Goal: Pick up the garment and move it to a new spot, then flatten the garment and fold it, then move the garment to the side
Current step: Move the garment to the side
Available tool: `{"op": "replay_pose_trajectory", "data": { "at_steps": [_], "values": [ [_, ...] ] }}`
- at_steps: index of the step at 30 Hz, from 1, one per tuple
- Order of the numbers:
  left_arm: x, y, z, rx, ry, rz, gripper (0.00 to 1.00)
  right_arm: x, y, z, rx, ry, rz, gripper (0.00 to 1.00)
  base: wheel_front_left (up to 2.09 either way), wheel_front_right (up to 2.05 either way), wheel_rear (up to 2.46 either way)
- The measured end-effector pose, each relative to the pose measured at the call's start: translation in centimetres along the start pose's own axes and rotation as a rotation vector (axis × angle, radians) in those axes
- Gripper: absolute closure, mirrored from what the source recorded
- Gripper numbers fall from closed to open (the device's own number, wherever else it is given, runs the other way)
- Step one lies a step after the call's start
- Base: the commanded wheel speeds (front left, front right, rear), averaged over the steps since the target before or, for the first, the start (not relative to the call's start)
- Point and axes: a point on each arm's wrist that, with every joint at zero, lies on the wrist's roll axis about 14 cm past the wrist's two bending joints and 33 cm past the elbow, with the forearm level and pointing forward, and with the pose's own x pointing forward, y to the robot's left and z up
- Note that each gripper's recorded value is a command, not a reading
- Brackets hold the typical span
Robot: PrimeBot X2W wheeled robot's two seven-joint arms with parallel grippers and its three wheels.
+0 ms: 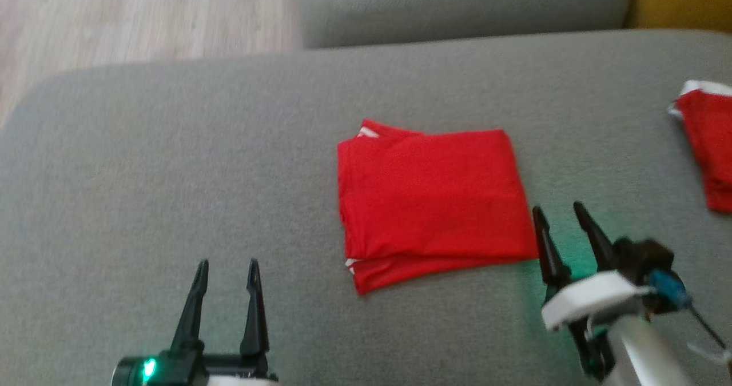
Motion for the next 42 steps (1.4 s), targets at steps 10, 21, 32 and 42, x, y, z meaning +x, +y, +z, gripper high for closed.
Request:
{"op": "replay_pose_trajectory", "data": {
  "at_steps": [10,21,32,42],
  "values": [
    [1.4,0.5,-0.8,0.006,0.026,0.016,0.0,4.9,-0.9,-4.8,0.03,0.238,0.0,0.0,0.0,0.0,0.0],
    [2.8,0.0,-0.6,0.002,0.017,0.009,0.0,5.7,0.0,-5.8,0.054,0.274,0.041,1.0,0.0,0.0,0.0],
    [6.2,-2.5,-1.5,-0.019,0.026,-0.078,0.0,6.0,-11.0,-1.6,-0.136,0.189,-0.127,1.0,0.0,0.0,0.0],
    [10.3,-5.5,-3.5,-0.057,0.046,-0.168,0.0,4.5,-21.4,4.6,-0.322,0.102,-0.324,1.0,0.0,0.0,0.0]
  ]
}}
